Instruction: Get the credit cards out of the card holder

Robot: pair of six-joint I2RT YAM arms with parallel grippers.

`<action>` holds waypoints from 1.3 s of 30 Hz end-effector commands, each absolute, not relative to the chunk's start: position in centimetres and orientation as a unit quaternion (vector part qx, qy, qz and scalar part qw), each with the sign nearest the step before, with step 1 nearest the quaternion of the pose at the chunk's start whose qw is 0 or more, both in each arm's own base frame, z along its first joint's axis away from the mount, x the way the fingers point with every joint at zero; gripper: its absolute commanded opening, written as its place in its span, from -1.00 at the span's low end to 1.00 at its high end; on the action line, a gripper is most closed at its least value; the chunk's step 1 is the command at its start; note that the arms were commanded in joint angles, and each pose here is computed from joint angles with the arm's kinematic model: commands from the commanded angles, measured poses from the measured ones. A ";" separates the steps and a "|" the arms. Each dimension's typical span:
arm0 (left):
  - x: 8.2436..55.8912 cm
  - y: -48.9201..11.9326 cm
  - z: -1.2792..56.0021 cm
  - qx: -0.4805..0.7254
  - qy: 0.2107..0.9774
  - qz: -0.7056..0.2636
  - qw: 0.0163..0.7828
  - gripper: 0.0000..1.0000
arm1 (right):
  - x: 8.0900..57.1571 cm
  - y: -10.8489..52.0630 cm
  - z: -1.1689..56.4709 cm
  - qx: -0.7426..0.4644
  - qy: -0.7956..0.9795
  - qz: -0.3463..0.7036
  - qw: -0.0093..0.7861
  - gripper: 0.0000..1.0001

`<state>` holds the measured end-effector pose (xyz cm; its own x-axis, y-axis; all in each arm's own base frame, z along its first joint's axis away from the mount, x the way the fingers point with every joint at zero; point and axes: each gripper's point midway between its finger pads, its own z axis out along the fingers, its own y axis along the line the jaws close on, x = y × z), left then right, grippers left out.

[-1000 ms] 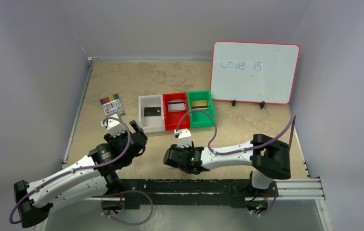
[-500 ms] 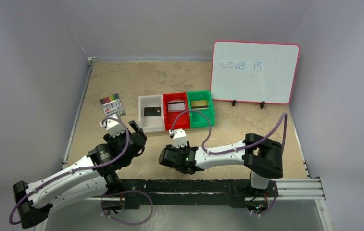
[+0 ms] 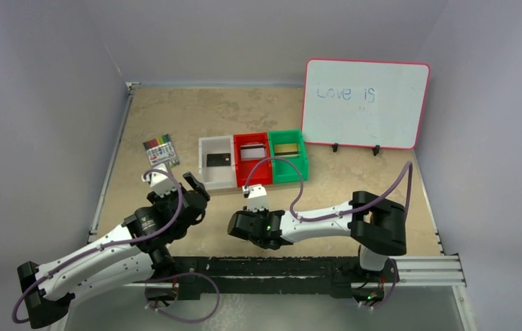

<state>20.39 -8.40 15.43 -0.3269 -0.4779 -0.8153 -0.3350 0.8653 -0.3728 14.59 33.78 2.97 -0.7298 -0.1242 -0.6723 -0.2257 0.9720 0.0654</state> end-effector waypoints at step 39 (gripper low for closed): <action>22.3 -13.4 16.1 -0.195 0.833 -0.099 0.508 0.68 | 14.8 20.6 5.5 0.123 0.914 -0.012 0.387 -0.24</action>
